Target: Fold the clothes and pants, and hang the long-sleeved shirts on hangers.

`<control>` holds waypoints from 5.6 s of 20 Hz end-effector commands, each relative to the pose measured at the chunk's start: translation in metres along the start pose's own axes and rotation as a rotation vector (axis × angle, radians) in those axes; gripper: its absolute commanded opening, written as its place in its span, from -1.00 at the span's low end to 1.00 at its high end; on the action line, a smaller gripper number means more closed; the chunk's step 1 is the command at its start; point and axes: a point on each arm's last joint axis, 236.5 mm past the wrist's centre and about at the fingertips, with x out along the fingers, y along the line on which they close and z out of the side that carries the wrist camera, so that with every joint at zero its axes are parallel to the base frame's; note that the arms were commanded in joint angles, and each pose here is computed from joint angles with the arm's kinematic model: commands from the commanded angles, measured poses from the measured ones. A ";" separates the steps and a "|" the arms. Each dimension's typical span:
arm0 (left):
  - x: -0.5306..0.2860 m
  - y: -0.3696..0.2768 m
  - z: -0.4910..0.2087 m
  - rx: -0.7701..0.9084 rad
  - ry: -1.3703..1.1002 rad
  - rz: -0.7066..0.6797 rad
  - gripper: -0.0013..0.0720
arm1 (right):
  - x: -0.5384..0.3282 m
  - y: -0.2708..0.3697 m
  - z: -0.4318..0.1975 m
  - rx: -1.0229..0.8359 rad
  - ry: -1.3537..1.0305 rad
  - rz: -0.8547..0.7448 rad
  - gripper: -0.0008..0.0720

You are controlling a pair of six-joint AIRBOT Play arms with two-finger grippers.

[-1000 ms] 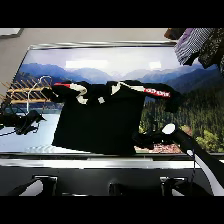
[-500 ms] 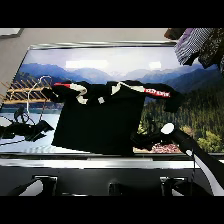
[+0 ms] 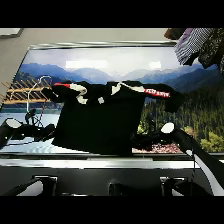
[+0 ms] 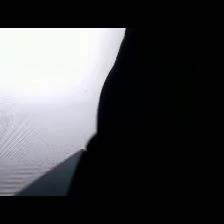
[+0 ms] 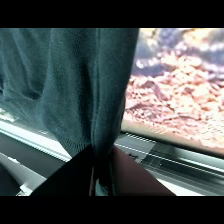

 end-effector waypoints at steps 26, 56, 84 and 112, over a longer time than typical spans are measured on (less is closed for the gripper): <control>-0.601 -0.364 -0.039 0.860 -1.522 -0.587 -0.86 | -0.590 0.274 -0.087 -0.702 -1.639 0.075 -0.86; 0.010 -0.253 0.204 0.277 -0.300 -0.139 -0.86 | -0.134 0.115 0.315 -0.046 -0.701 -0.293 -0.22; -0.029 -0.125 -0.079 0.570 -0.021 0.235 0.73 | -0.055 -0.005 -0.020 -0.222 -0.358 -0.368 0.65; 0.071 -0.184 -0.189 0.867 0.125 0.152 0.73 | -0.032 -0.017 -0.006 -0.232 -0.218 -0.591 -0.86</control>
